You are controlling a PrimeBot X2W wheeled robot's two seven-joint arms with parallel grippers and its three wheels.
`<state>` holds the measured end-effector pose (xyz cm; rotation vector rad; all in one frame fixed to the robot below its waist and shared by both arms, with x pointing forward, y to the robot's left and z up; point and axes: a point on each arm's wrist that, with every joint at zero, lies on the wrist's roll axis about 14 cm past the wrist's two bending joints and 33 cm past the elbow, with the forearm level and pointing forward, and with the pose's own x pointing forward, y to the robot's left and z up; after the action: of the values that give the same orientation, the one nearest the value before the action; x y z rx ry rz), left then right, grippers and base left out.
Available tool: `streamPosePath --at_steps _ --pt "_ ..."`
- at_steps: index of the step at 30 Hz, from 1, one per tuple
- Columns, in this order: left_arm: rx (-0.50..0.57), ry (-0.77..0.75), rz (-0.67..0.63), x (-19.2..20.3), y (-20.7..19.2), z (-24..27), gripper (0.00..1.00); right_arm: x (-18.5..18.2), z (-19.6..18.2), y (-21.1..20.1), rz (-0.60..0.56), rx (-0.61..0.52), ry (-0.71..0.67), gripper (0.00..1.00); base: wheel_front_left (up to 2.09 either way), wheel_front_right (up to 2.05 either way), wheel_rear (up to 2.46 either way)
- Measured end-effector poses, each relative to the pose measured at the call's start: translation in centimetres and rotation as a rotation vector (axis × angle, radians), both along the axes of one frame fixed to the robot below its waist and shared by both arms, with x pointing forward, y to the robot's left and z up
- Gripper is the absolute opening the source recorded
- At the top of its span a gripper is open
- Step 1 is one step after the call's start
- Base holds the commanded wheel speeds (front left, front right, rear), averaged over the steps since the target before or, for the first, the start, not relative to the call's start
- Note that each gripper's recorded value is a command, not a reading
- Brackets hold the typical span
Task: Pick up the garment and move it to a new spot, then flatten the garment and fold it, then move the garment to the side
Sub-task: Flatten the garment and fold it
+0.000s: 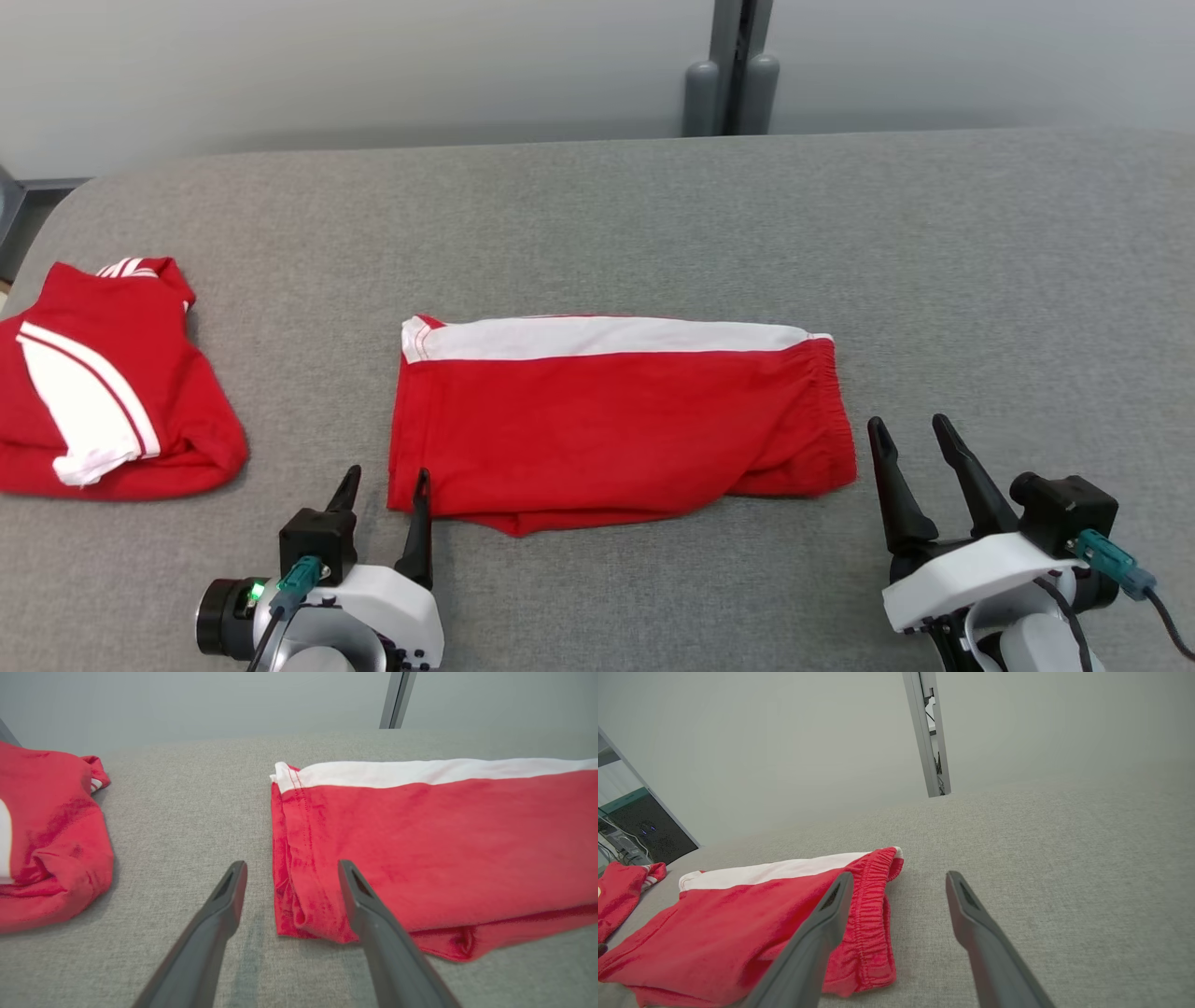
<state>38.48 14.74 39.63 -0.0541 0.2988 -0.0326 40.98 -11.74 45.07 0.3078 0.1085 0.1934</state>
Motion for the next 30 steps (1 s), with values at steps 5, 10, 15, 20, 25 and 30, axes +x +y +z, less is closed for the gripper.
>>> streamPosePath --at_steps 5,10,15,20,25,30 --pt "-0.002 0.017 0.019 -0.8 0.8 -0.7 1.0 0.9 -1.6 1.6 0.044 0.001 0.05 1.0 0.0 0.0 0.0" --pt "-0.003 0.034 0.044 -1.1 1.7 -1.3 1.0 1.2 -5.1 3.4 0.098 -0.009 0.165 1.0 0.0 0.0 0.0" --pt "0.001 0.048 0.058 -1.3 2.4 -1.8 1.0 1.4 -7.4 4.6 0.13 -0.006 0.242 1.0 0.0 0.0 0.0" --pt "-0.004 0.052 0.044 -1.2 2.1 -2.1 1.0 1.5 -8.1 5.0 0.14 0.01 0.273 0.0 0.0 0.0 0.0" --pt "-0.002 0.052 0.022 -0.9 1.6 -2.1 1.0 1.4 -8.1 4.6 0.124 0.024 0.279 0.0 0.0 0.0 0.0" --pt "0.001 0.044 -0.01 -0.5 0.8 -2.0 1.0 1.8 -7.4 3.3 0.07 0.039 0.259 0.0 0.0 0.0 0.0"
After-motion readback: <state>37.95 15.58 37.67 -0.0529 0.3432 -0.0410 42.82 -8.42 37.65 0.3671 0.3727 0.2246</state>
